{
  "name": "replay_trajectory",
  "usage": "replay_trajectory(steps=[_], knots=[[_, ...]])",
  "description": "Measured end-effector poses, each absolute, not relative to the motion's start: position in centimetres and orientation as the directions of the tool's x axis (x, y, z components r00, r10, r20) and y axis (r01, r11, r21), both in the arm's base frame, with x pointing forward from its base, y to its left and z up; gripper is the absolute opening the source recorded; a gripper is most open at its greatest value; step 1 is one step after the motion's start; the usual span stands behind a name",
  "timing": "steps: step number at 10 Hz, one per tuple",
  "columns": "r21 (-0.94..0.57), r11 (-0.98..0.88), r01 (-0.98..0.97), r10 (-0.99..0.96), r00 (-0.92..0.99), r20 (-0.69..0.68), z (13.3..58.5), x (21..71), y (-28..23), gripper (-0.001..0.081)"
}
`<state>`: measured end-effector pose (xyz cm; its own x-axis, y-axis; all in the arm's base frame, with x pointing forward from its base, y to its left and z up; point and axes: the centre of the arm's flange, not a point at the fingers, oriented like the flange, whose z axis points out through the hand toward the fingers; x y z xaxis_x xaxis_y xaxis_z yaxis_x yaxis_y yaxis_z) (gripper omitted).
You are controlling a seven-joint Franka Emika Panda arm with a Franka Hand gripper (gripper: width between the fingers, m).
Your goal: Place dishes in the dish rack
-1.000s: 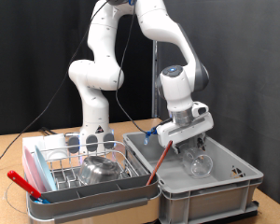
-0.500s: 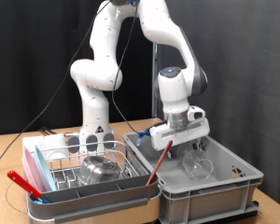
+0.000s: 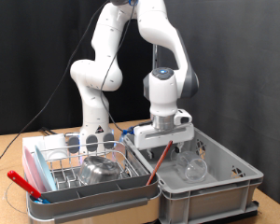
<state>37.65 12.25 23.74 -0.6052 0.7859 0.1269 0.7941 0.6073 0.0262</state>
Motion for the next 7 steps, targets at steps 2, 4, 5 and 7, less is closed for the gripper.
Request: replay_trajectory(steps=[2,4,5,7], knots=[[0.032,0.607,0.794,0.787,-0.606,0.113,24.6,37.4,11.6,0.0811],[0.081,0.595,0.8,0.786,-0.6,0.153,26.1,37.3,11.1,0.0811],[0.106,0.579,0.808,0.786,-0.588,0.189,27.0,37.2,11.4,0.0811],[0.132,0.575,0.808,0.775,-0.589,0.231,28.1,37.1,13.2,0.0811]])
